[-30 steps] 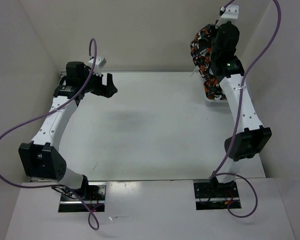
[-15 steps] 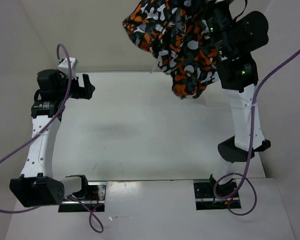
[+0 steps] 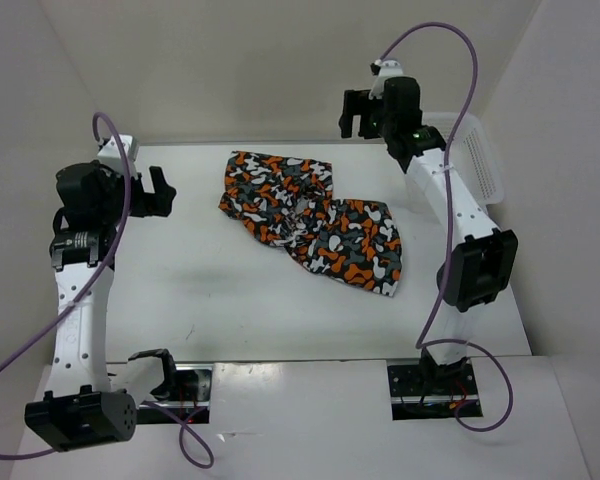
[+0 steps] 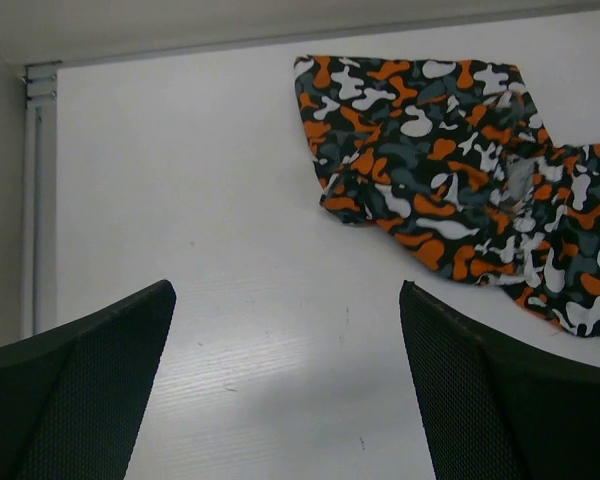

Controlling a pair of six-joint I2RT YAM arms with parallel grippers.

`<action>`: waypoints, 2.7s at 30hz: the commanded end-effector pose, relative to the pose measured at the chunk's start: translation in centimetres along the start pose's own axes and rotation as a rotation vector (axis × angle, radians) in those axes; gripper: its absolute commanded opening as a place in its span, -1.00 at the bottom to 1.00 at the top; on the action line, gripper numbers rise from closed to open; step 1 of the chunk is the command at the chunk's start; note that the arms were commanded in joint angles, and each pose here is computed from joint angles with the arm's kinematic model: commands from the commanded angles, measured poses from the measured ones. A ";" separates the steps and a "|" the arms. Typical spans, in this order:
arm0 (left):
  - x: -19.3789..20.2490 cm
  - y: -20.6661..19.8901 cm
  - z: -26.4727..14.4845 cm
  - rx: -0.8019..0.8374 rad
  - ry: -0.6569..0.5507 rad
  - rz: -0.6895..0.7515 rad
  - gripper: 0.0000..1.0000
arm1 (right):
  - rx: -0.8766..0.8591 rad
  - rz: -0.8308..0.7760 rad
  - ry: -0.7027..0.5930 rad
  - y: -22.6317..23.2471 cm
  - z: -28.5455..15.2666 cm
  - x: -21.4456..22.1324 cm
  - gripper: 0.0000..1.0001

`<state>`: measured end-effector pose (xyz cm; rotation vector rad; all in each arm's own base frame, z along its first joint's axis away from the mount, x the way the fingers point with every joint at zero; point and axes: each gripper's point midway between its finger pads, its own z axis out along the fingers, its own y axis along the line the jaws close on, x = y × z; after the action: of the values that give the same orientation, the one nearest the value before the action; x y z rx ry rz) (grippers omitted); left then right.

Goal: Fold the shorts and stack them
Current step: Move the shorts to the center of the board

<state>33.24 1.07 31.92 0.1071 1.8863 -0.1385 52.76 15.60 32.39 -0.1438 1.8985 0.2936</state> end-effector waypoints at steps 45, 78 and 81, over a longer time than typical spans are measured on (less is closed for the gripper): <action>9.0 2.6 6.0 0.090 0.195 -0.140 0.99 | -0.524 -0.613 0.407 21.0 3.1 28.5 -0.69; 20.7 -13.4 13.2 0.464 0.798 -0.078 0.99 | -0.370 -1.336 0.273 5.8 -16.2 21.6 -1.00; 24.2 -14.1 10.3 0.414 0.929 -0.002 0.99 | -0.365 -1.333 0.287 5.0 -16.0 22.0 -1.00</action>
<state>38.21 -13.24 6.79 0.4423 2.6348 -0.5660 28.23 17.29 16.38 -1.7065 1.6436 -0.2736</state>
